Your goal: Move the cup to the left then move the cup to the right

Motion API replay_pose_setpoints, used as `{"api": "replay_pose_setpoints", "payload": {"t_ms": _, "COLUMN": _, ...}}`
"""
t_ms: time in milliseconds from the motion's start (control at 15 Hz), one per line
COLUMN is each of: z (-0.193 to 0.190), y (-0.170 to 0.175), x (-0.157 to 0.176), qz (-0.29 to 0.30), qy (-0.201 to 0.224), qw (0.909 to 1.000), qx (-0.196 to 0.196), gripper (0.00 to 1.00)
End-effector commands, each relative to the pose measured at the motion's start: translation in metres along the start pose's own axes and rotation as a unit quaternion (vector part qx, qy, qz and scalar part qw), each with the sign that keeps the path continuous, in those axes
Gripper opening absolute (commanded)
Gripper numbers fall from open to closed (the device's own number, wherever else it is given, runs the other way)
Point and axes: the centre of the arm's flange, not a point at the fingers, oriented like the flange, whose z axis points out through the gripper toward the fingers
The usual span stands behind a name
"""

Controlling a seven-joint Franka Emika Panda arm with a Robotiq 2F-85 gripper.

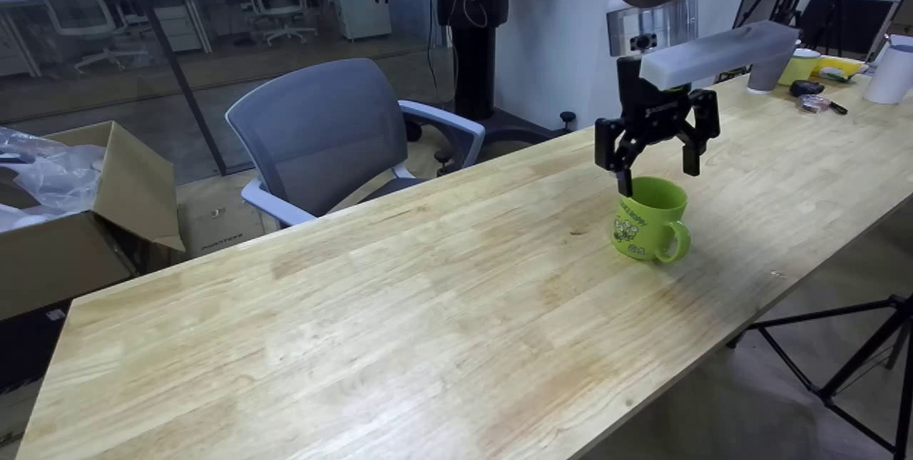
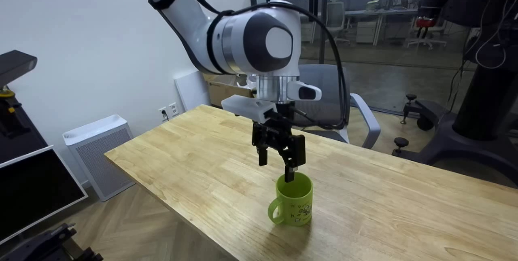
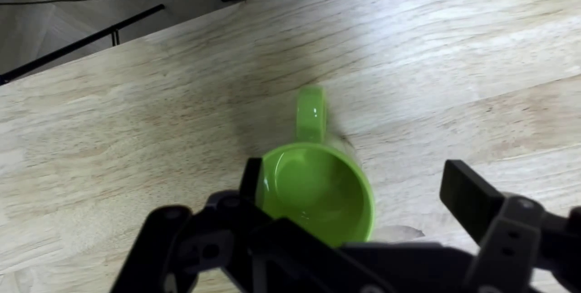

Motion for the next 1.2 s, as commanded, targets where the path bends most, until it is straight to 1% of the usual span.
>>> {"api": "replay_pose_setpoints", "payload": {"t_ms": 0, "z": 0.009, "y": 0.001, "x": -0.004, "qz": -0.001, "qy": 0.021, "qw": 0.9997, "qx": 0.012, "gripper": 1.00}}
{"api": "replay_pose_setpoints", "payload": {"t_ms": 267, "z": 0.021, "y": 0.001, "x": -0.002, "qz": -0.010, "qy": 0.047, "qw": 0.9985, "qx": 0.027, "gripper": 1.00}}
{"api": "replay_pose_setpoints", "payload": {"t_ms": 733, "z": 0.046, "y": 0.002, "x": -0.001, "qz": -0.018, "qy": 0.058, "qw": 0.9974, "qx": 0.037, "gripper": 1.00}}
{"api": "replay_pose_setpoints", "payload": {"t_ms": 800, "z": 0.050, "y": 0.003, "x": -0.001, "qz": -0.019, "qy": 0.059, "qw": 0.9974, "qx": 0.035, "gripper": 0.98}}
{"api": "replay_pose_setpoints", "payload": {"t_ms": 867, "z": 0.054, "y": 0.003, "x": -0.002, "qz": -0.021, "qy": 0.060, "qw": 0.9974, "qx": 0.034, "gripper": 0.74}}
{"api": "replay_pose_setpoints", "payload": {"t_ms": 933, "z": 0.056, "y": 0.003, "x": -0.002, "qz": -0.022, "qy": 0.062, "qw": 0.9973, "qx": 0.035, "gripper": 0.74}}
{"api": "replay_pose_setpoints", "payload": {"t_ms": 1000, "z": 0.058, "y": 0.003, "x": -0.003, "qz": -0.024, "qy": 0.063, "qw": 0.9971, "qx": 0.035, "gripper": 0.70}}
{"api": "replay_pose_setpoints", "payload": {"t_ms": 1133, "z": 0.062, "y": 0.004, "x": -0.005, "qz": -0.027, "qy": 0.063, "qw": 0.9971, "qx": 0.033, "gripper": 0.54}}
